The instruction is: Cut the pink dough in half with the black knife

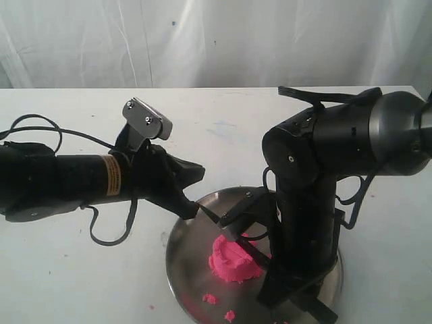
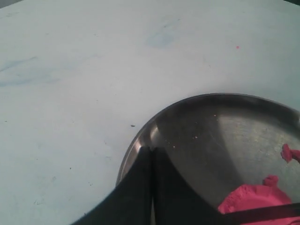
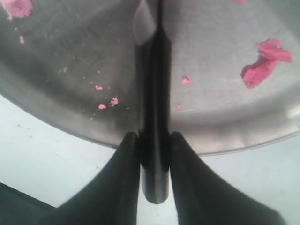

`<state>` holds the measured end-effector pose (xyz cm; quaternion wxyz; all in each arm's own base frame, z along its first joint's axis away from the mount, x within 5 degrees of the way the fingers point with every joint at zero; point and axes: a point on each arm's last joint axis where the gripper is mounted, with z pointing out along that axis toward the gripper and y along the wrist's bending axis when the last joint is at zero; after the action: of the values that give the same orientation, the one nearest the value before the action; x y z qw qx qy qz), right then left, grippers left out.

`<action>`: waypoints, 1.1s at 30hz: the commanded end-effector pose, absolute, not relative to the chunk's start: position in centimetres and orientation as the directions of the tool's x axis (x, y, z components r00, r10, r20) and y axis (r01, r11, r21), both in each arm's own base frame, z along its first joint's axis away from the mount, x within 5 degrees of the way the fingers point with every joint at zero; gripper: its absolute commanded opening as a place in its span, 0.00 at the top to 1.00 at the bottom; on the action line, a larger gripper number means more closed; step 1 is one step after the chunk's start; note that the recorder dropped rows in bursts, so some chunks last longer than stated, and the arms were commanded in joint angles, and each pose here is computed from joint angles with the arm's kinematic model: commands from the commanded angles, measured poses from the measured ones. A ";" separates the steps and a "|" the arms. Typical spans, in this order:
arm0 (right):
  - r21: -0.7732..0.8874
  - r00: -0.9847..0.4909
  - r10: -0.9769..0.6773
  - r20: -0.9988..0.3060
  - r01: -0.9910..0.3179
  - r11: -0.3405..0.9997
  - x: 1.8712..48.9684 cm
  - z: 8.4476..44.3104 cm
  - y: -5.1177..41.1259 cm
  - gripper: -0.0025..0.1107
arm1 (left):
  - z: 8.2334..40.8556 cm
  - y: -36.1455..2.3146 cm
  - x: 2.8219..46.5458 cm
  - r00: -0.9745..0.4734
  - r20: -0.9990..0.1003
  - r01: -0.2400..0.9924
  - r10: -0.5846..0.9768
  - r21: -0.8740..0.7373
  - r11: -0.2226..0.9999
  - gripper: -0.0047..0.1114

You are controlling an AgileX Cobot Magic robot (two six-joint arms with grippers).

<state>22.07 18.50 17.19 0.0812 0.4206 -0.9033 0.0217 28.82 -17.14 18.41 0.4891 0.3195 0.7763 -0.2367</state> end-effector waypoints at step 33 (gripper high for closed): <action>0.040 -0.638 -0.754 0.160 -0.759 0.650 22.0 17.1 18.6 0.98 | 11.4 -17.3 29.1 -0.458 -0.803 0.729 0.382 -0.093 0.679 0.96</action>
<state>22.02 18.59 17.19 0.0815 0.4185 -0.9044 0.0162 29.30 -17.39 11.62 0.4058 0.3289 0.8224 -0.2255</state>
